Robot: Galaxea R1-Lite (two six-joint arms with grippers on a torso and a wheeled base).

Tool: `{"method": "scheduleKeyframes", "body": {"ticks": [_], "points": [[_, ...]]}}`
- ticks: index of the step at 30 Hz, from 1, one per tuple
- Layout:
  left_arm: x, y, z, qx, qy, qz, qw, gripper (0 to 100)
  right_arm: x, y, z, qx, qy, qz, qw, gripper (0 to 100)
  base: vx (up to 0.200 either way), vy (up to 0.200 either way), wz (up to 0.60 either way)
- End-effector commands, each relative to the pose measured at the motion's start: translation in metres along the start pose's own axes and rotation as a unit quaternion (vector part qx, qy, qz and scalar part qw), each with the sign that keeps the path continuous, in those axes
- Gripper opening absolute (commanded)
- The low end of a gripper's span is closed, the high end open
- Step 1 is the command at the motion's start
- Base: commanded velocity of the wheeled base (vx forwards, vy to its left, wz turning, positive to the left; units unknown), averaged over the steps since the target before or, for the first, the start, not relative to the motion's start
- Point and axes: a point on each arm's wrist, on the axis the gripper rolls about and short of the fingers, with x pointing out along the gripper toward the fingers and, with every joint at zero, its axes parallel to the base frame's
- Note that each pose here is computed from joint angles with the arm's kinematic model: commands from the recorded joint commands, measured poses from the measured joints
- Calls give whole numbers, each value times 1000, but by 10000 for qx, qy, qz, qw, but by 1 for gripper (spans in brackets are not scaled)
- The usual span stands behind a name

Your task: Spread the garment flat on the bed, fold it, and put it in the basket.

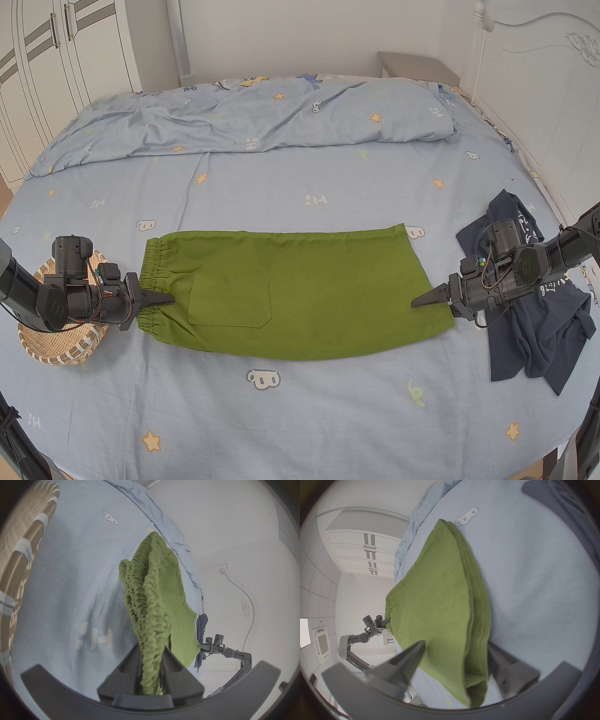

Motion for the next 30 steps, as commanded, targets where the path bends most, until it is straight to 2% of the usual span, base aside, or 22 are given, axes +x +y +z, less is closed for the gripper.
{"method": "scheduleKeyframes", "body": {"ticks": [1, 12, 15, 16, 20, 23, 24, 27, 28, 30], "points": [[0, 0, 0, -4, -5, 2, 10000, 0, 1, -5, 1, 31, -9, -15, 10000, 0, 0, 0, 0], [-3, 2, 0, -172, 103, 55, 9998, 0, -6, -3, 1, -5, -64, -83, 9999, 0, 0, 0, 0], [-6, -2, 2, -215, 140, 83, 9996, 0, -17, 9, 0, -55, -113, -67, 9999, 0, 0, 0, 0], [-13, -9, 4, -257, 182, 121, 9994, 0, -32, 23, -2, -129, -172, -54, 9998, 0, 0, 0, 0], [-26, -21, 2, -328, 291, 160, 9989, 0, -50, 38, -11, -128, -152, -71, 9998, 0, 0, 0, 0], [-37, -27, -9, -306, 509, 115, 9982, 0, -60, 42, -37, -227, 63, -121, 9996, 0, 0, 0, 0], [-40, -24, -20, -292, 685, 169, 9971, 0, -61, 38, -54, -247, 234, -157, 9993, 0, 0, 0, 0], [-42, -20, -31, -204, 849, 234, 9959, 0, -60, 34, -76, -214, 441, -210, 9986, 0, 0, 0, 0], [-48, -16, -43, -187, 969, 308, 9946, 0, -59, 32, -93, -201, 602, -207, 9978, 0, 0, 0, 0], [-57, -10, -53, -222, 961, 396, 9943, 0, -57, 28, -108, -191, 694, -212, 9972, 0, 0, 0, 0]]}}
